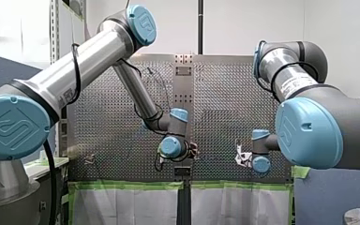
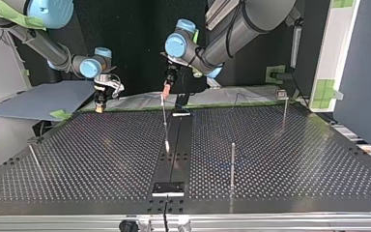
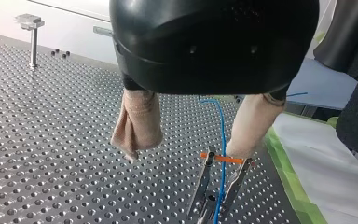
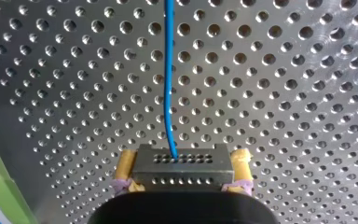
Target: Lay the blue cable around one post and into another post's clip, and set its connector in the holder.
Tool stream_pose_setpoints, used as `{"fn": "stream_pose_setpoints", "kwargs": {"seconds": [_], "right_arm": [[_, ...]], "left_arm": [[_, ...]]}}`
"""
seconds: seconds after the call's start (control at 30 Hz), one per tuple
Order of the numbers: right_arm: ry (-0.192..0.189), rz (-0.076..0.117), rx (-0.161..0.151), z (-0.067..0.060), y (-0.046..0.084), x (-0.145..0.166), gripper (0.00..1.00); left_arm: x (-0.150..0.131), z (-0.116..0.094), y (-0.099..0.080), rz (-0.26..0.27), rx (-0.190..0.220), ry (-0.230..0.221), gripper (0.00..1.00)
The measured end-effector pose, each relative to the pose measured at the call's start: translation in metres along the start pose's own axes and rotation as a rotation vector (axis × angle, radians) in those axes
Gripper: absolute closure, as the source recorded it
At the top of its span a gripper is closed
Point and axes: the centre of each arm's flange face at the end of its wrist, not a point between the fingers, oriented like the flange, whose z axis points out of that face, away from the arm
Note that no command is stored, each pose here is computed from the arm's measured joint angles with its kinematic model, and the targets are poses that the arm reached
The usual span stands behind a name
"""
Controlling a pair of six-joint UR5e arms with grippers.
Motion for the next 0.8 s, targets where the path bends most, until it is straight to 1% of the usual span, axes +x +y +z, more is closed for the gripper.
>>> {"fn": "stream_pose_setpoints", "kwargs": {"seconds": [0.7,0.8], "right_arm": [[0.000,0.000,0.000,0.0000,0.0000,-0.0003,0.97],[0.001,0.000,0.000,0.0000,0.0000,-0.0002,0.97]], "left_arm": [[-0.0004,0.0005,0.0005,-0.003,-0.001,-0.003,0.00],[-0.0004,0.0001,0.0013,-0.002,-0.008,-0.001,0.00]]}}
